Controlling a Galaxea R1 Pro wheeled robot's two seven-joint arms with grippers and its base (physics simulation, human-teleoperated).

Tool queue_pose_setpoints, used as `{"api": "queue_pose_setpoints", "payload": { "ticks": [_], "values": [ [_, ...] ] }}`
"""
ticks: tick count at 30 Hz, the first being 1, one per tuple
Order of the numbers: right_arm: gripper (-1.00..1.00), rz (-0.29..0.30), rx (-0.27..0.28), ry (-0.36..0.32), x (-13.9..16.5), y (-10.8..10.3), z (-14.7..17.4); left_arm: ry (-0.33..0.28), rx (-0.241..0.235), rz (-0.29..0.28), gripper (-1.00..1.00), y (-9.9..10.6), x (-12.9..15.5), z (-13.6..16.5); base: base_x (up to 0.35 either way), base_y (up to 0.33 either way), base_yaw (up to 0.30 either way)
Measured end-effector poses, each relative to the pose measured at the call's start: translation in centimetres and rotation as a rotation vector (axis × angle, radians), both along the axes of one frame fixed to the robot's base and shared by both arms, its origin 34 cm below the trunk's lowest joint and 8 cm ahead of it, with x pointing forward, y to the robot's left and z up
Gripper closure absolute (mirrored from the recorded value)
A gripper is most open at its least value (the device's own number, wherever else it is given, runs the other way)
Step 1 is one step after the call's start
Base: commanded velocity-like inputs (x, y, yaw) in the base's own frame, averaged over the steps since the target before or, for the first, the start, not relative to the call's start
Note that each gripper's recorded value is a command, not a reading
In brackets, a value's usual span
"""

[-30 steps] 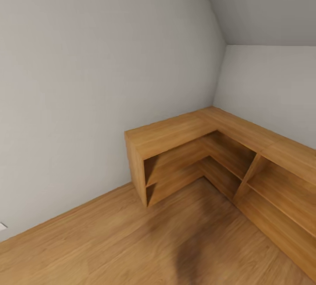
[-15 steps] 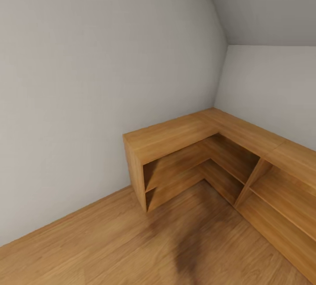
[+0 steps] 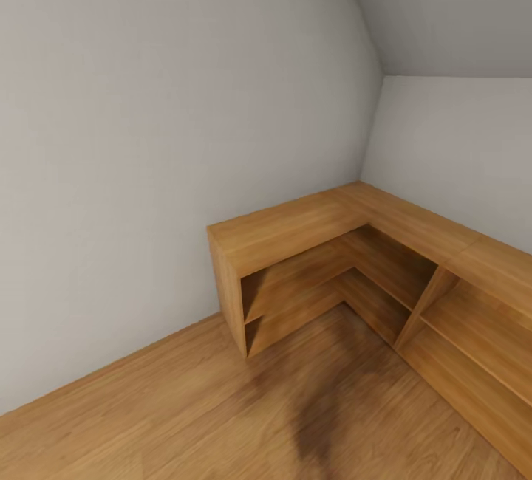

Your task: In the bedroom, organize the workspace by keeping the computer under the desk, ensuring the monitor is on the desk, placing the keyboard on the desk next to the monitor, placing the mouse on the desk next to the keyboard, moving the folder from the swivel chair onto the desk next to the mouse, stacking the notebook on top of the folder with the pen on top of the notebook, and positioning the swivel chair next to the desk.

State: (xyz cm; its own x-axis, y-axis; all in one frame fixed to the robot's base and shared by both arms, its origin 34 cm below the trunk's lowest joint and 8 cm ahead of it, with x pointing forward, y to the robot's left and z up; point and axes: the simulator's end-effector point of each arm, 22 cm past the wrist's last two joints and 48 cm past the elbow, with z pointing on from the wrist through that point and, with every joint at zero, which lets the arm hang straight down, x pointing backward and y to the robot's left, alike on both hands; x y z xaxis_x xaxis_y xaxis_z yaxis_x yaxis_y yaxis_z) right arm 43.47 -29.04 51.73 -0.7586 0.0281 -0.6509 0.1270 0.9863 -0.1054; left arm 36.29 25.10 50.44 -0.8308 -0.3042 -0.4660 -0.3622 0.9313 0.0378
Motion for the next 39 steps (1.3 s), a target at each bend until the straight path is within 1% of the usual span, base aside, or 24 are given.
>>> {"api": "queue_pose_setpoints", "payload": {
  "ticks": [8,18,32,39],
  "values": [
    [-1.00,-0.002,-0.003,0.001,-0.04,-0.23,0.00,0.001,0.001,-0.001,-1.00,0.01,-0.02,-0.01,0.000,0.000,-0.032],
    [-1.00,-0.002,-0.006,0.002,-0.09,-0.44,-0.01,0.000,0.004,0.007,-1.00,0.32,0.00,0.00,0.000,0.000,-0.234],
    [-1.00,0.001,-0.004,0.002,-0.09,-0.19,-0.02,0.000,0.004,0.009,-1.00,0.32,-0.02,0.00,0.000,0.000,-0.257],
    [-1.00,0.002,0.000,0.002,-0.08,0.08,-0.03,-0.001,0.004,0.007,-1.00,0.28,0.01,0.01,0.000,0.000,-0.081]
  ]
}}
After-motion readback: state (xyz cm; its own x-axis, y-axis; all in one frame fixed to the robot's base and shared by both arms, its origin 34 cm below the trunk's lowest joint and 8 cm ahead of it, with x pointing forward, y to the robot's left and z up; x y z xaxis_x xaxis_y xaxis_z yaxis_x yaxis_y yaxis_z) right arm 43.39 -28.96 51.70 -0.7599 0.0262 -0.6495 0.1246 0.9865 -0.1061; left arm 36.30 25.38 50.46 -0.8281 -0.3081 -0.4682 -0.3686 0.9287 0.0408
